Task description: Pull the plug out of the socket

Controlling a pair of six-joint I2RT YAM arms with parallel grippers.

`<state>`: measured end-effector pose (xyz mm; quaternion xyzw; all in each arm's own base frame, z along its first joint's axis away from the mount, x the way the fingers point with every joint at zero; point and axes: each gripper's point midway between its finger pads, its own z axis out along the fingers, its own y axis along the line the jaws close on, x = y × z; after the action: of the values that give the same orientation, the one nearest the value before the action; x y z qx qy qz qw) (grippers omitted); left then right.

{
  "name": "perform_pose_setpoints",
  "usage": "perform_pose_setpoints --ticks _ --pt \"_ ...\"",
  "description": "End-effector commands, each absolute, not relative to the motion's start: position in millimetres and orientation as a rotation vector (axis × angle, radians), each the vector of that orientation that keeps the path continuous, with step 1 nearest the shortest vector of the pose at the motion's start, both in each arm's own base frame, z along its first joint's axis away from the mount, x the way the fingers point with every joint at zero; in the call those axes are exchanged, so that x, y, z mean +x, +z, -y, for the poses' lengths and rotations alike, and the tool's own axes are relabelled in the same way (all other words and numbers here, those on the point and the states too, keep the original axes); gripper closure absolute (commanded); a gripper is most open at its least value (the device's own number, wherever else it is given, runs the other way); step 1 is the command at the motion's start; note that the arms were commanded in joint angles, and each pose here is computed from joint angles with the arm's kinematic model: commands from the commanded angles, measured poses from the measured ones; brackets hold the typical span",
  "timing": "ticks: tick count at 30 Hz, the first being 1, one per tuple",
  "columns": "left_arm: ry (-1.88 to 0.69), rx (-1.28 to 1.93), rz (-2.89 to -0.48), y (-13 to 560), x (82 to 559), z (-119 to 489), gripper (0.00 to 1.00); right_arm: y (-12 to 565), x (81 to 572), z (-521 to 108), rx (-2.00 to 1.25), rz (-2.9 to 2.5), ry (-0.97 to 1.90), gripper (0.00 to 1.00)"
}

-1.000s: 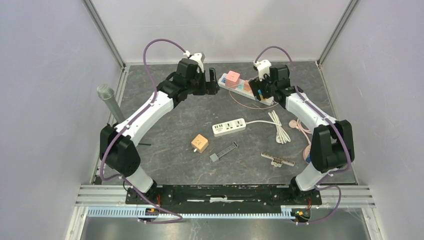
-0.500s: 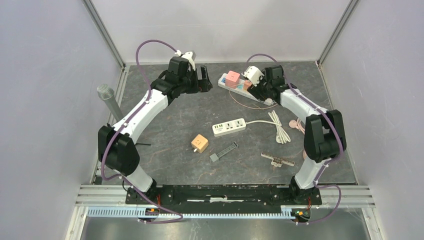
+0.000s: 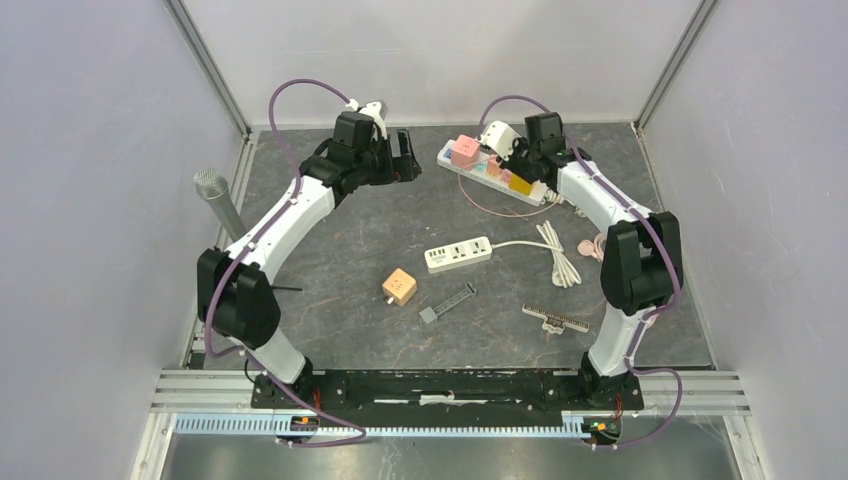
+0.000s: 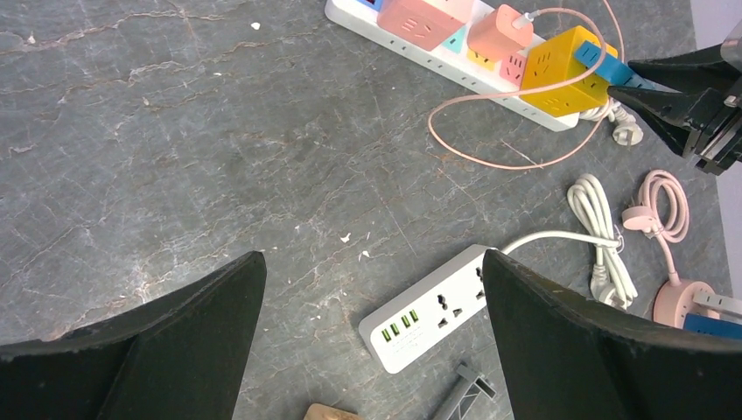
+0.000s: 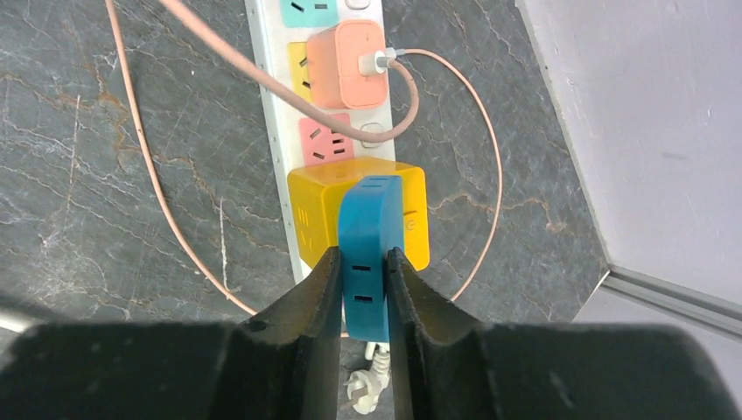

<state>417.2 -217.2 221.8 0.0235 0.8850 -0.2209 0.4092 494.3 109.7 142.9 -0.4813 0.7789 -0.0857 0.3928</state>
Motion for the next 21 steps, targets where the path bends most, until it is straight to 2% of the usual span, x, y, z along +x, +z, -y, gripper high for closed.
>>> perform_pose_setpoints --ticks 1,3,8,11,13,15,17,21 --pt "-0.612 0.068 -2.171 242 430 228 0.00 160 503 -110 -1.204 -1.966 -0.185 0.78" --pt "-0.611 0.069 -2.175 241 431 228 0.00 159 506 -107 -1.191 -1.982 -0.176 0.75" --pt "-0.605 0.066 -2.178 239 433 228 0.00 156 512 -97 -1.162 -2.031 -0.152 0.54" --pt "-0.601 0.058 -2.181 237 434 228 0.00 155 514 -96 -1.154 -2.031 -0.115 0.47" --pt "-0.611 0.059 -2.183 237 433 229 0.00 152 516 -95 -1.155 -2.042 -0.092 0.47" --pt "-0.616 0.055 -2.186 237 433 229 0.00 149 517 -94 -1.155 -2.051 -0.068 0.50" --pt "-0.626 0.054 -2.188 237 432 231 0.00 143 518 -94 -1.154 -2.062 -0.037 0.60" --pt "-0.659 0.059 -2.189 238 431 236 0.00 143 516 -100 -1.138 -2.067 0.036 0.89"
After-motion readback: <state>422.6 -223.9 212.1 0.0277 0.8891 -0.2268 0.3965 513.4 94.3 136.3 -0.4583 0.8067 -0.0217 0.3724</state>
